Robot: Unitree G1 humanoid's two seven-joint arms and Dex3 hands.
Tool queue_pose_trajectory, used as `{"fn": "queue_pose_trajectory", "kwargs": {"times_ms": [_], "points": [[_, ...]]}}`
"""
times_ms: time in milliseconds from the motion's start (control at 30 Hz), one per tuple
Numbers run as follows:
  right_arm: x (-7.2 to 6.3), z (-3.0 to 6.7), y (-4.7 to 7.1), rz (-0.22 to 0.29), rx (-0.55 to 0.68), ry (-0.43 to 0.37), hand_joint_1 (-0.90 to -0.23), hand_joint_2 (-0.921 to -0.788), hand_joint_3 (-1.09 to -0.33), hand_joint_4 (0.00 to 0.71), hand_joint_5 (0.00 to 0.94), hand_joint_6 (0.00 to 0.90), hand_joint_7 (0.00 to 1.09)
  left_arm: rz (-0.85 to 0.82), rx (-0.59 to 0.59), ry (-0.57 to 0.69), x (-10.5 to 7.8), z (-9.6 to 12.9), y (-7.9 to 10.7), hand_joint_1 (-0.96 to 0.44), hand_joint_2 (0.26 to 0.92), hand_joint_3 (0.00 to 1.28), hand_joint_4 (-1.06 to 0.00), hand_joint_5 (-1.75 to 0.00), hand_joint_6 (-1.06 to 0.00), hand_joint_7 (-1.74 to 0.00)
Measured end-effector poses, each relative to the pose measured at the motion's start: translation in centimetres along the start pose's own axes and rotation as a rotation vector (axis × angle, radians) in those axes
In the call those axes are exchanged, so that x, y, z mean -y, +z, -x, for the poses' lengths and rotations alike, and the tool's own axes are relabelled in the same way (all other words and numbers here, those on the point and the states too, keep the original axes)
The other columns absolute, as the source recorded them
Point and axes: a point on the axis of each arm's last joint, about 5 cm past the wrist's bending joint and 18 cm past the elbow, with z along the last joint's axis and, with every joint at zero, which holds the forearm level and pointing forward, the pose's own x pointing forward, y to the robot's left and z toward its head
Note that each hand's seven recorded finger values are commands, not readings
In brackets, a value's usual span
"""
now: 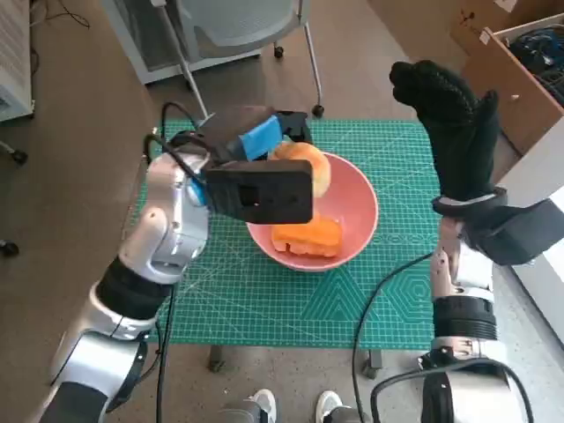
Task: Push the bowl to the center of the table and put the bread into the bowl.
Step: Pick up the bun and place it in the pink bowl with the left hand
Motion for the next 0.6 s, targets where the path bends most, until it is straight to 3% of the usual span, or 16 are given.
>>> {"fn": "queue_pose_trajectory", "kwargs": {"times_ms": [133, 167, 233, 267, 300, 367, 467, 600], "points": [[0.0, 0.15, 0.1, 0.004, 0.003, -0.003, -0.644, -0.921, -0.845, 0.216, 0.0, 0.305, 0.04, 0.006, 0.006, 0.015, 1.2, -0.9, -0.3, 0.0, 0.917, 0.13, -0.69, -1.25, -0.51, -1.2], [0.1, 0.22, 0.1, 0.005, 0.002, -0.004, -0.644, -0.921, -0.845, 0.216, 0.0, 0.304, 0.04, 0.012, 0.007, 0.016, 1.4, -1.1, -0.5, -0.03, 0.904, 0.15, -0.62, -1.14, -0.43, -1.13], [0.1, 0.35, 0.0, 0.006, -0.001, -0.007, -0.644, -0.921, -0.848, 0.215, 0.0, 0.302, 0.04, 0.03, 0.004, 0.015, 1.9, -1.4, -0.7, -0.15, 0.903, 0.09, -0.52, -0.59, -0.38, -0.67], [0.2, 0.43, 0.0, 0.007, -0.003, -0.009, -0.644, -0.921, -0.849, 0.215, 0.0, 0.301, 0.04, 0.048, 0.002, 0.011, 2.2, -1.6, -0.9, -0.17, 0.907, 0.07, -0.51, -0.48, -0.38, -0.58], [0.2, 0.5, 0.1, 0.009, -0.004, -0.01, -0.645, -0.921, -0.85, 0.214, 0.0, 0.3, 0.04, 0.067, -0.002, 0.002, 2.4, -1.7, -1.0, -0.25, 0.912, 0.05, -0.42, -0.31, -0.35, -0.43], [0.3, 0.59, 0.1, 0.011, -0.007, -0.013, -0.647, -0.921, -0.852, 0.214, 0.0, 0.299, 0.04, 0.102, -0.01, -0.017, 2.8, -1.9, -1.3, -0.36, 0.917, 0.03, -0.28, -0.13, -0.29, -0.26], [0.3, 0.65, 0.2, 0.015, -0.006, -0.019, -0.649, -0.921, -0.853, 0.214, 0.0, 0.298, 0.04, 0.148, -0.007, -0.039, 3.0, -2.0, -1.8, -0.48, 0.92, 0.03, -0.14, -0.04, -0.23, -0.15], [0.4, 0.64, 0.3, 0.019, -0.003, -0.025, -0.653, -0.921, -0.854, 0.214, 0.0, 0.298, 0.04, 0.197, 0.019, -0.042, 2.9, -1.9, -2.3, -0.64, 0.921, 0.05, -0.04, -0.01, -0.16, -0.09]]}}
